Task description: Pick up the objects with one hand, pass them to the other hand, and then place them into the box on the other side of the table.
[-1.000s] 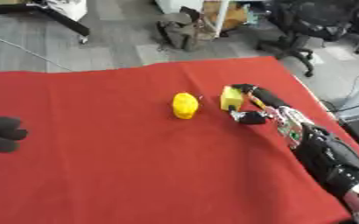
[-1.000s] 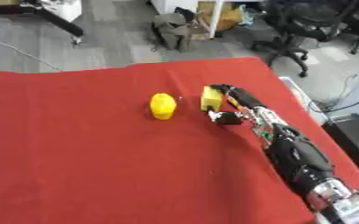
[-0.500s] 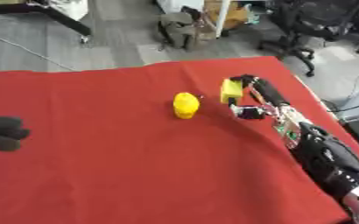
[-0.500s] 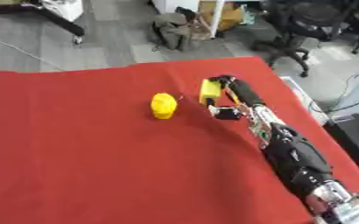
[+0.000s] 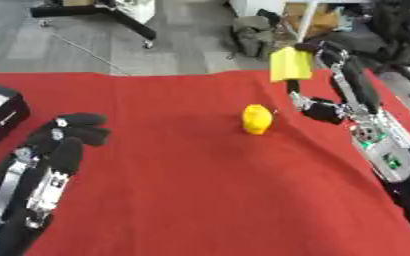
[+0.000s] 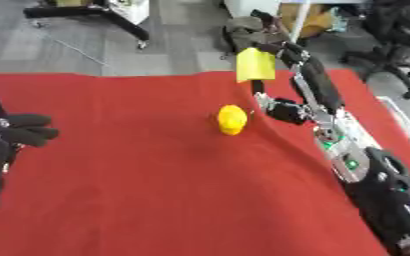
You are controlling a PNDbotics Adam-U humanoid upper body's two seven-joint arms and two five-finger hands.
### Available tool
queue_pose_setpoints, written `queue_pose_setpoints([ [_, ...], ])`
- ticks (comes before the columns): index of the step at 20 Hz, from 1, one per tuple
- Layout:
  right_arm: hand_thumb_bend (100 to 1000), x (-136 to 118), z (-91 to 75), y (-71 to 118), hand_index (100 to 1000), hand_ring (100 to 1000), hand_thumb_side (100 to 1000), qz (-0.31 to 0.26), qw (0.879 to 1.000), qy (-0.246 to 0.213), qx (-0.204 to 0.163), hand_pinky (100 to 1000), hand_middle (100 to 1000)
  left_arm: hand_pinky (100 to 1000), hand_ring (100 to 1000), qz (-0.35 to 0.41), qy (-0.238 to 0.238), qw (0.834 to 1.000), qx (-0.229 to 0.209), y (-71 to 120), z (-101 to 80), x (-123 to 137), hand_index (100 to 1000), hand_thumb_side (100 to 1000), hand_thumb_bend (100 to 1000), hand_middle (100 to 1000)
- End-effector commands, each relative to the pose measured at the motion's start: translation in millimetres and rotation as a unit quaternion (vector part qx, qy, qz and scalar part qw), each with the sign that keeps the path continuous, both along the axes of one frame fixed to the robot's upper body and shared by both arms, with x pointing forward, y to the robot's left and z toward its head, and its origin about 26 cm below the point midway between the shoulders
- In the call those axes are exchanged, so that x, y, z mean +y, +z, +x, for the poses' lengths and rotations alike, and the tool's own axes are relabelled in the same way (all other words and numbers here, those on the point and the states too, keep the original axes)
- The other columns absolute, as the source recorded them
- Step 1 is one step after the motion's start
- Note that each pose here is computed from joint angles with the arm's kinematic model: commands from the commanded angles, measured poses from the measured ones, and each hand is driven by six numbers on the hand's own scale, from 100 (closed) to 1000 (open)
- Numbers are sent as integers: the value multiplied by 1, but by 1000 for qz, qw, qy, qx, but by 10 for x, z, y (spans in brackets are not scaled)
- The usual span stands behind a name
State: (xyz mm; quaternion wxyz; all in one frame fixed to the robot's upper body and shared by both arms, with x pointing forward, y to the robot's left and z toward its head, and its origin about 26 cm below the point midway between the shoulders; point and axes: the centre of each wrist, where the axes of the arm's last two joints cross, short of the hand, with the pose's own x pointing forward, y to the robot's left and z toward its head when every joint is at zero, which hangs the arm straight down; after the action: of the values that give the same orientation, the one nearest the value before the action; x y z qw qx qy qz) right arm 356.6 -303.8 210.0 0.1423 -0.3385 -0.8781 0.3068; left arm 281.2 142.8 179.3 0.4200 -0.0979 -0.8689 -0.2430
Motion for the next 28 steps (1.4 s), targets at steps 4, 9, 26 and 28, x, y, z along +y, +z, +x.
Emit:
queue_pose_setpoints([
  [4, 191, 597, -480, 405, 604, 688, 100, -3, 985, 146, -89, 780, 443, 1000, 766, 35, -37, 998, 33, 44, -34, 4, 626, 777, 321, 759],
  [9, 234, 781, -501, 457, 608, 686, 100, 5, 975, 198, -102, 769, 451, 1000, 821, 54, -73, 995, 48, 77, -53, -79, 660, 725, 455, 832],
  [26, 209, 1378, -564, 446, 616, 685, 100, -82, 912, 386, -112, 760, 451, 1000, 842, 19, -146, 981, 124, 72, -173, -374, 702, 630, 561, 877],
  [28, 202, 1386, -566, 439, 617, 684, 100, -86, 911, 390, -109, 761, 450, 1000, 840, 9, -158, 979, 132, 75, -176, -383, 702, 644, 568, 876],
])
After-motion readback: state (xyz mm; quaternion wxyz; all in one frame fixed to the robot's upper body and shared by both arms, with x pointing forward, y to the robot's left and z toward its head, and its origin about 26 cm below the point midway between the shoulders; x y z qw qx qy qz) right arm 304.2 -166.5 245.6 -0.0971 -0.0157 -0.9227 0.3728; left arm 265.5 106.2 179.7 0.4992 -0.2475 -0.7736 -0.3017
